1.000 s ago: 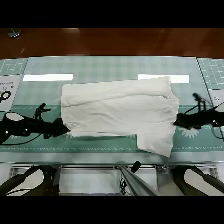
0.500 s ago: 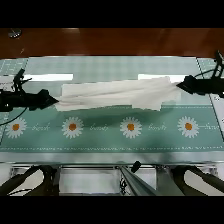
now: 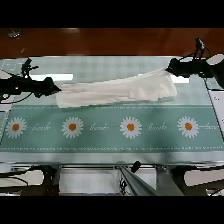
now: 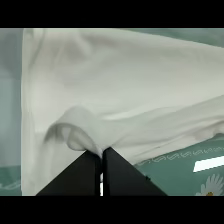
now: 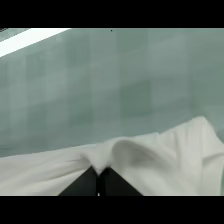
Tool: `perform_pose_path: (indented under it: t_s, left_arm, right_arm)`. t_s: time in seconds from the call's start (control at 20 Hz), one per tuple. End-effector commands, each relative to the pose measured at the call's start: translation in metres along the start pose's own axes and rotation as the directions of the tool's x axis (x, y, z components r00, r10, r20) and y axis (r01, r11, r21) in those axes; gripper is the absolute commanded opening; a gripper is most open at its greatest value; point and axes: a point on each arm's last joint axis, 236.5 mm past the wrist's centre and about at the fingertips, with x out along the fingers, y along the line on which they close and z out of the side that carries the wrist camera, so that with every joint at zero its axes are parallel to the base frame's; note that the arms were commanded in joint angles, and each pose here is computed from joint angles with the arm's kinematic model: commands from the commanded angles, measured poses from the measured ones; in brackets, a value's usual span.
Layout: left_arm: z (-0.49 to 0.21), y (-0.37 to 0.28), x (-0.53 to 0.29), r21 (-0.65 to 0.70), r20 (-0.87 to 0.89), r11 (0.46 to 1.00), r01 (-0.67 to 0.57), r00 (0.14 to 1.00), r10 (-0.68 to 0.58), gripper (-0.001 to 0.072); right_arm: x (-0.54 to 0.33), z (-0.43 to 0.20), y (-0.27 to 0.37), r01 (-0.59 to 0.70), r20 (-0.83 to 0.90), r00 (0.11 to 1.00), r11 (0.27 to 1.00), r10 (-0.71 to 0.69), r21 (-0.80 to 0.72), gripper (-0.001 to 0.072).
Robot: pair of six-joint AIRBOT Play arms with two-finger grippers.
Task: Fold the shirts.
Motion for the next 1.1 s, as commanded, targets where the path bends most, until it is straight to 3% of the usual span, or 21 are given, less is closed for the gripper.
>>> perform_pose_path:
  t_s: [0.0,0.05,0.1,0.15,0.2,0.25,0.3,0.45,0.5,0.8,1.05]
  left_arm:
    - [0.02,-0.001,0.027,0.018,-0.026,1.0,0.011,1.0,-0.011,0.0026]
    - [0.023,-0.005,0.035,0.03,-0.035,0.999,0.015,0.999,-0.014,0.0073]
    - [0.023,-0.008,0.041,0.039,-0.046,0.999,0.018,0.999,-0.016,0.0169]
    - [0.021,-0.008,0.047,0.042,-0.058,0.999,0.019,0.998,-0.016,0.0269]
    - [0.019,-0.007,0.05,0.04,-0.066,0.999,0.017,0.998,-0.014,0.0368]
    - [0.016,-0.003,0.05,0.044,-0.082,0.999,0.008,0.997,-0.004,0.0399]
    - [0.009,0.003,0.046,0.052,-0.113,0.999,-0.005,0.994,0.011,0.0399]
    - [-0.011,0.025,0.026,0.063,-0.205,0.997,-0.046,0.977,0.058,0.0399]
    - [-0.015,0.026,0.02,0.055,-0.225,0.998,-0.04,0.973,0.051,0.0399]
    - [-0.01,-0.003,-0.001,0.114,-0.18,0.993,-0.021,0.983,0.042,0.0398]
    - [-0.014,-0.038,-0.008,0.188,-0.161,0.982,0.005,0.987,0.026,0.0398]
  right_arm:
    - [0.028,-0.01,-0.016,0.014,-0.047,0.999,0.999,-0.012,0.034,0.0032]
    - [0.033,-0.015,-0.019,0.016,-0.064,0.998,0.999,-0.014,0.04,0.0032]
    - [0.035,-0.018,-0.022,0.02,-0.076,0.997,0.999,-0.016,0.041,0.0034]
    - [0.036,-0.02,-0.026,0.033,-0.082,0.996,0.999,-0.03,0.028,0.0143]
    - [0.036,-0.02,-0.027,0.039,-0.084,0.996,0.999,-0.037,0.018,0.0341]
    - [0.03,-0.018,-0.032,0.05,-0.082,0.995,0.999,-0.049,0.0,0.0498]
    - [0.02,-0.013,-0.043,0.083,-0.076,0.993,0.996,-0.085,-0.032,0.0543]
    - [-0.026,0.001,-0.088,0.215,-0.068,0.973,0.972,-0.222,-0.095,0.0576]
    - [-0.036,-0.004,-0.098,0.215,-0.101,0.97,0.974,-0.221,-0.067,0.0632]
    - [-0.041,-0.059,-0.114,0.046,-0.322,0.946,0.983,0.013,0.176,0.0632]
    - [0.005,-0.074,-0.08,-0.05,-0.35,0.929,0.977,0.123,0.209,0.0631]
